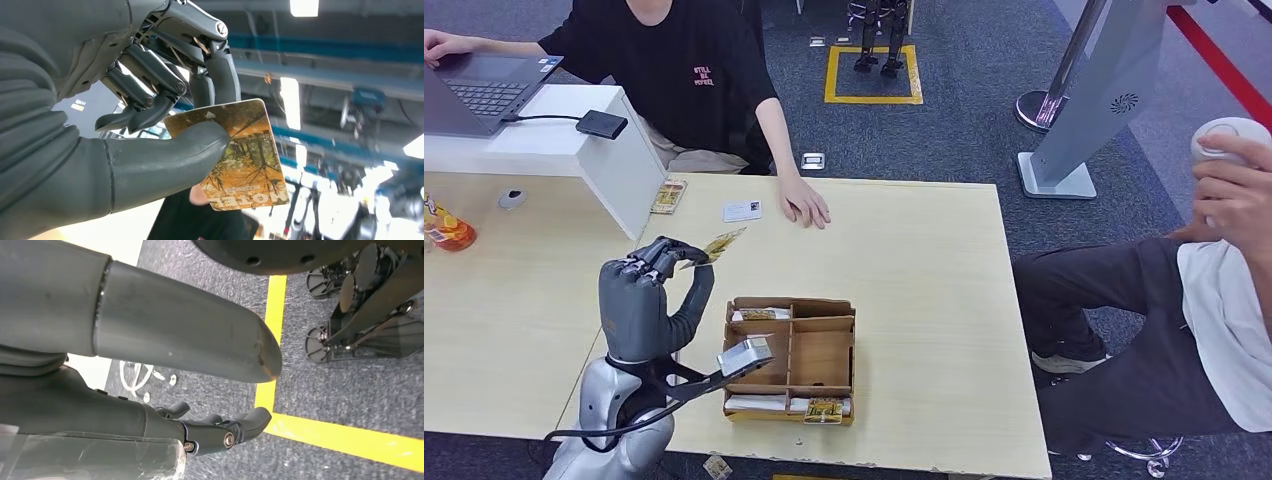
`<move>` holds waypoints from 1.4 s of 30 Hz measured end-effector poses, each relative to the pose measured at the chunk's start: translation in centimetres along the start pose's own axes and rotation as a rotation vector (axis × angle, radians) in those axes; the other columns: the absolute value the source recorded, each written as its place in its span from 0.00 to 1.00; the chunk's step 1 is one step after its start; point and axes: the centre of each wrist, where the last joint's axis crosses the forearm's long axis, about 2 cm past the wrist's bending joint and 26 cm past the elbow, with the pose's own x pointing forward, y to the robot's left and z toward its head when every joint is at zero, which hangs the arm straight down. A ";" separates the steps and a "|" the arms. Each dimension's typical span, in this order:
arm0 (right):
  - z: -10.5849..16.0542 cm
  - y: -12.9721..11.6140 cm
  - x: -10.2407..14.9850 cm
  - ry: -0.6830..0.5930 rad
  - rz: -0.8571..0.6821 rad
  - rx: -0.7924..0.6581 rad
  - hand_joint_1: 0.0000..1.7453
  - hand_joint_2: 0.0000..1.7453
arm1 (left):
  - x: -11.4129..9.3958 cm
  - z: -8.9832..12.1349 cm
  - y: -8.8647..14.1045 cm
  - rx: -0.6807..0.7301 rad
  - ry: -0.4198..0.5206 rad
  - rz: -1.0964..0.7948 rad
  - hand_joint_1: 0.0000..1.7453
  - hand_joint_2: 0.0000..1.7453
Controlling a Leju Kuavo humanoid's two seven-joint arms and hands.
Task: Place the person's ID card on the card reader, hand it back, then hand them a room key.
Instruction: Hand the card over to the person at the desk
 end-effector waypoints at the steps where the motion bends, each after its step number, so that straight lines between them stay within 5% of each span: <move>1: 0.0 0.0 0.3 -0.003 0.008 0.002 0.00 0.00 | -0.1 -0.9 -0.1 0.022 0.008 0.001 1.00 1.00; 9: -0.3 0.0 1.8 -0.018 0.067 0.016 0.00 0.00 | -0.7 -6.2 -1.2 0.103 0.062 -0.052 1.00 1.00; 17: -0.4 0.0 2.6 -0.015 0.109 0.026 0.00 0.00 | -1.4 -9.0 -2.3 0.094 0.101 -0.114 1.00 1.00; 30: -0.5 -0.1 2.9 -0.014 0.130 0.031 0.00 0.00 | -1.9 -9.5 -3.1 0.062 0.135 -0.148 1.00 1.00; 42: -0.7 -0.7 3.9 -0.014 0.181 0.043 0.00 0.00 | -4.6 -9.1 -4.2 -0.042 0.211 -0.322 1.00 1.00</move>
